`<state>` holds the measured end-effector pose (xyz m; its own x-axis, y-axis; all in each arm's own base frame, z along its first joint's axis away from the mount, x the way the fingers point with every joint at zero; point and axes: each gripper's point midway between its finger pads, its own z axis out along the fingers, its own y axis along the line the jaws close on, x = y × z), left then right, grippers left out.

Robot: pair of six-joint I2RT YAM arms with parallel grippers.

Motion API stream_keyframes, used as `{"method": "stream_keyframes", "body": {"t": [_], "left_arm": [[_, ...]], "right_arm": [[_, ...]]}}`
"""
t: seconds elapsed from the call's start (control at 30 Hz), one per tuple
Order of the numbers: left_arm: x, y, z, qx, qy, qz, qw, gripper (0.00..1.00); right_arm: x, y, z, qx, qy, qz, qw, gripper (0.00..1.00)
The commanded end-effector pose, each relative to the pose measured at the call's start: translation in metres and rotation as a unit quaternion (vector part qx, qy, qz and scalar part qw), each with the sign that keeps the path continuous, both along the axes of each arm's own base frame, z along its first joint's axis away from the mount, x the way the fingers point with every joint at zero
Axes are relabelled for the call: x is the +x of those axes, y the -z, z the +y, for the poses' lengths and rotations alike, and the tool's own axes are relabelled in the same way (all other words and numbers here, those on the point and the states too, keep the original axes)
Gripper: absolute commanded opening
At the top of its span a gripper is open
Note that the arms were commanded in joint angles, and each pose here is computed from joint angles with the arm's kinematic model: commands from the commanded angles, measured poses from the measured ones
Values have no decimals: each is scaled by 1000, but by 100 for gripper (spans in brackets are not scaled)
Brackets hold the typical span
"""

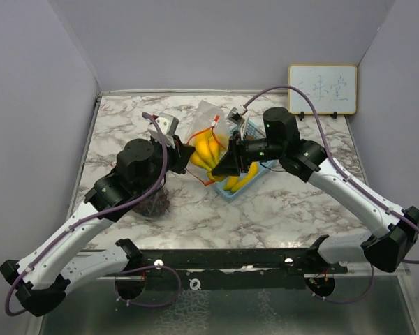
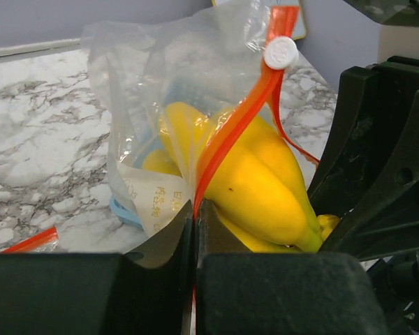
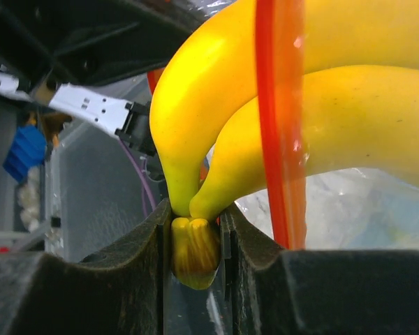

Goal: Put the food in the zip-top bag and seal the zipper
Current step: Place the fake fruit in the zipper food storage bag, then pick up the fake fruit from the bin.

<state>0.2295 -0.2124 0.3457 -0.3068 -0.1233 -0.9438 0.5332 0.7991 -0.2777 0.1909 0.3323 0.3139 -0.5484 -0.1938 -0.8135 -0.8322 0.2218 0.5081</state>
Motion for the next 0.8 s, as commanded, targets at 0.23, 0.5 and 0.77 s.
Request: {"method": "stream_keyframes", "body": {"t": [0.23, 0.5, 0.77], "left_arm": [[-6, 12, -24, -23, 48, 22, 998, 0], [11, 17, 1, 16, -29, 23, 999, 0], [17, -24, 60, 46, -148, -23, 988, 0]], "right_arm": [[79, 9, 6, -13, 218, 55, 974, 34], [55, -68, -3, 68, 168, -48, 982, 100], [57, -88, -47, 59, 258, -98, 959, 100]]}}
